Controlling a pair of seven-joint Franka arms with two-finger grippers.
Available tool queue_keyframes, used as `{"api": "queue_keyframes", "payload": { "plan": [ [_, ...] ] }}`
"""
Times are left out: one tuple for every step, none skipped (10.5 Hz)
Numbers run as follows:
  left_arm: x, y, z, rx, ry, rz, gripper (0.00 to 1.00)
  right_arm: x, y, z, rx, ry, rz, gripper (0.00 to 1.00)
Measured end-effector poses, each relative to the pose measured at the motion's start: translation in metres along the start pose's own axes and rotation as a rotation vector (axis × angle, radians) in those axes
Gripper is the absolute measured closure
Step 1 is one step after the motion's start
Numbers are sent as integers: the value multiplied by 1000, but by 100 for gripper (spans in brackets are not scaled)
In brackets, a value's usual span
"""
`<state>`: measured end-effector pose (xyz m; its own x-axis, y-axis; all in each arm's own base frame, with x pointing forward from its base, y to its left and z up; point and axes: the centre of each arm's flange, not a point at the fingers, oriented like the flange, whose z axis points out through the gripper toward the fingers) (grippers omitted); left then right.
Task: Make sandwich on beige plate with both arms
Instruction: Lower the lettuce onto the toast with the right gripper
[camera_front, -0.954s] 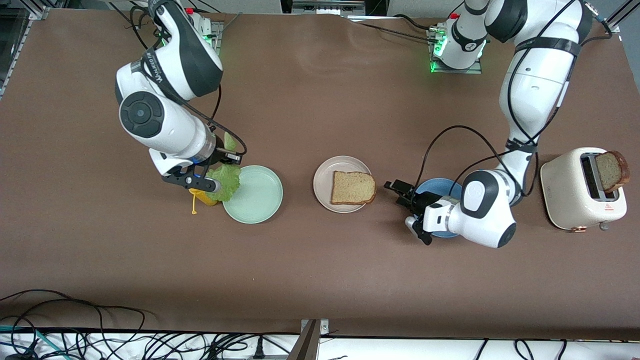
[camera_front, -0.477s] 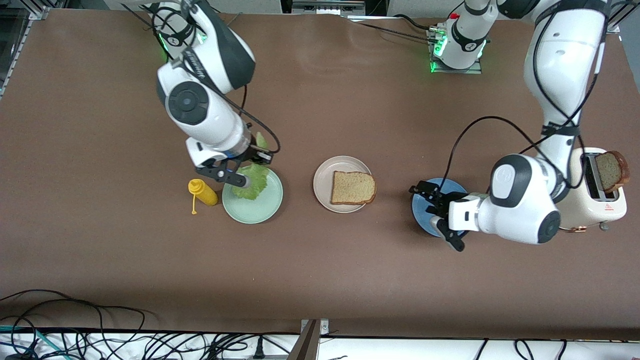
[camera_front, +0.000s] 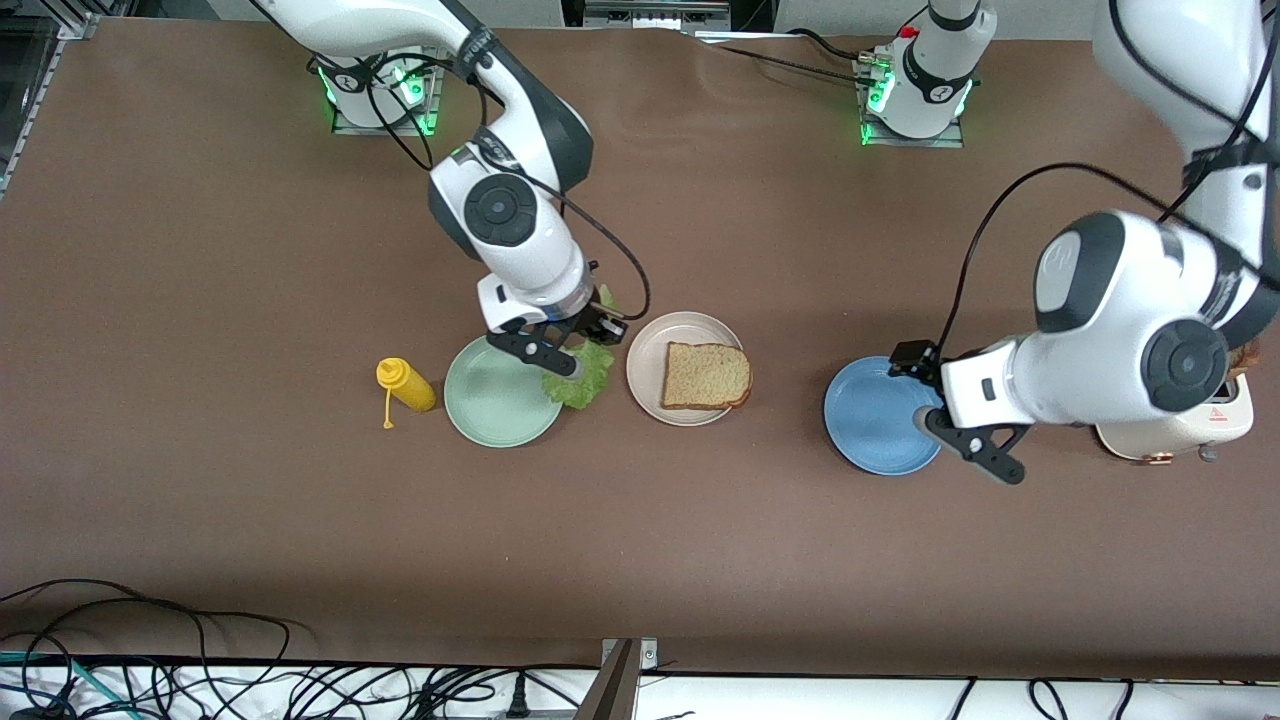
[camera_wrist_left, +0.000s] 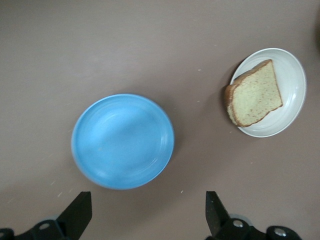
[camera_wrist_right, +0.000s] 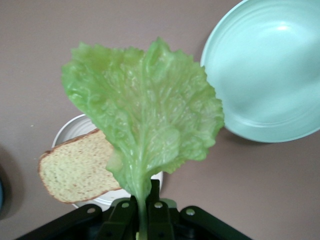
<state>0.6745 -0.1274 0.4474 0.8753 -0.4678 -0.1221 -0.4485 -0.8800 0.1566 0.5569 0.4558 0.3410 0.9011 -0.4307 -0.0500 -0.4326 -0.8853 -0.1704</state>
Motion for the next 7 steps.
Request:
{"api": "queue_keyframes", "payload": {
  "plan": [
    [-11,5,-29,56,22,-77,0,-7,-12,11,12,20,22,94],
    [-22,13,-56,88,53,-150,0,-12,-22,22,22,32,39,94],
    [-34,22,-81,105,84,-193,0,-18,-32,32,36,32,50,94],
    [-47,30,-102,118,110,-218,0,-26,-42,42,52,34,59,94],
    [-63,35,-116,130,122,-231,0,-33,-50,52,66,43,60,94],
    [-82,36,-123,141,119,-251,0,-42,-57,64,77,49,53,94],
    [-101,34,-124,150,108,-272,0,-51,-64,75,88,51,43,94]
  ]
}}
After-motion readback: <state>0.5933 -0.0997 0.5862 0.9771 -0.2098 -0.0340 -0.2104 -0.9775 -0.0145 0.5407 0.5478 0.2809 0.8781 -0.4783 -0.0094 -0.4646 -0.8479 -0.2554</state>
